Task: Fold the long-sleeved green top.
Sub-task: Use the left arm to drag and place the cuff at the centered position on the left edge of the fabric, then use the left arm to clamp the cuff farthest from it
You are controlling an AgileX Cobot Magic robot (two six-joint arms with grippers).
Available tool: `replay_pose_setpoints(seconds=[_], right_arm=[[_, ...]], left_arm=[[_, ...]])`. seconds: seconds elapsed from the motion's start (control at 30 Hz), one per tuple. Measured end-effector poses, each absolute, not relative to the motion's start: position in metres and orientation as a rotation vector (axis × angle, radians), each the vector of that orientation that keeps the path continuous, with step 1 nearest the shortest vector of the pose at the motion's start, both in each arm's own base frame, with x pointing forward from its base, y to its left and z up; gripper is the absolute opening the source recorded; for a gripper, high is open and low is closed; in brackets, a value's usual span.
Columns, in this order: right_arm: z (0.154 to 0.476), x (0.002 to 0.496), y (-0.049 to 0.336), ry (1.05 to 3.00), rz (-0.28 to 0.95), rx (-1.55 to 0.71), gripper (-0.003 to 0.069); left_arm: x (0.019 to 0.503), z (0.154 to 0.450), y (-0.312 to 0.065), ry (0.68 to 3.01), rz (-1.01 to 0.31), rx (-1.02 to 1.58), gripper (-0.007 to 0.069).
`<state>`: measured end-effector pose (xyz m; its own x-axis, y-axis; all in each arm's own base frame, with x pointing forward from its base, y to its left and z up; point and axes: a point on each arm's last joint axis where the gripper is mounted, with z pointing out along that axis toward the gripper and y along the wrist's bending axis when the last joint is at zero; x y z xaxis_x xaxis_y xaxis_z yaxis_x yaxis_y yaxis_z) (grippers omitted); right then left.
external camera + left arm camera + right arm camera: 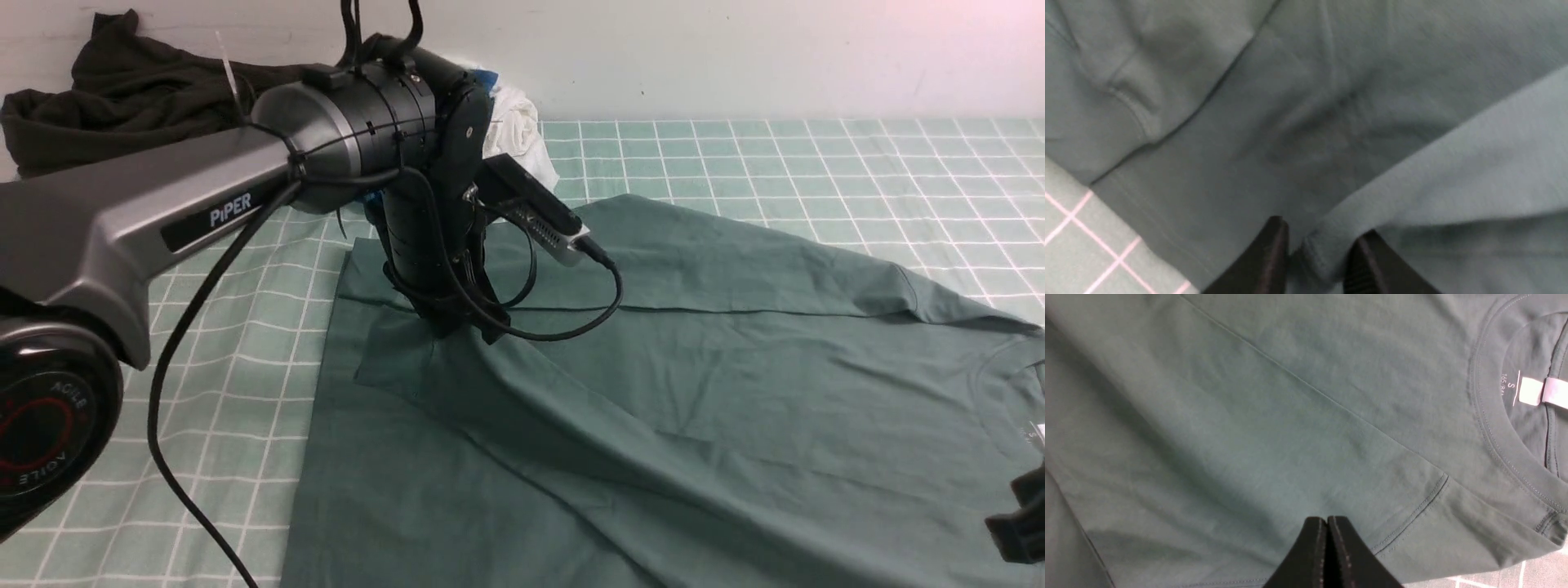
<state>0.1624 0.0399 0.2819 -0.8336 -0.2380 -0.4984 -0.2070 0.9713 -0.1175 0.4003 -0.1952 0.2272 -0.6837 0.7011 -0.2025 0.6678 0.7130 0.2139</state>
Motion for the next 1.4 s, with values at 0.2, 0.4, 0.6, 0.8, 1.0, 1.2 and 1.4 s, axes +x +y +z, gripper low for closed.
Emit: replay_pose_setpoints(seconds=[0.2,0.4,0.6,0.8,1.0,1.2,1.4], right_arm=[[0.284,0.165,0.041,2.551,-0.066,-0.316,-0.0014],[0.287,0.170,0.043,2.488,-0.044,-0.318,-0.0014],[0.289,0.175,0.046,2.430,-0.021,-0.321,-0.0014],[0.286,0.177,0.047,2.443,-0.023,-0.322,-0.0014],[0.281,0.182,0.048,2.471,-0.031,-0.329,-0.0014],[0.274,0.187,0.050,2.501,-0.039,-0.337,-0.0014],[0.271,0.189,0.051,2.516,-0.042,-0.341,-0.0014]], left_arm=[[0.415,0.235,-0.175,2.680,0.222,0.818,0.0358],[0.439,0.242,-0.131,2.713,0.167,0.540,0.0399],[0.464,0.212,-0.105,2.728,0.039,0.370,0.0399],[0.477,0.185,-0.101,2.701,0.013,0.337,0.0399],[0.490,0.173,-0.100,2.619,0.009,0.313,0.0399],[0.496,0.175,-0.099,2.558,0.004,0.252,0.0399],[0.499,0.154,-0.100,2.584,0.004,0.247,0.0391]])
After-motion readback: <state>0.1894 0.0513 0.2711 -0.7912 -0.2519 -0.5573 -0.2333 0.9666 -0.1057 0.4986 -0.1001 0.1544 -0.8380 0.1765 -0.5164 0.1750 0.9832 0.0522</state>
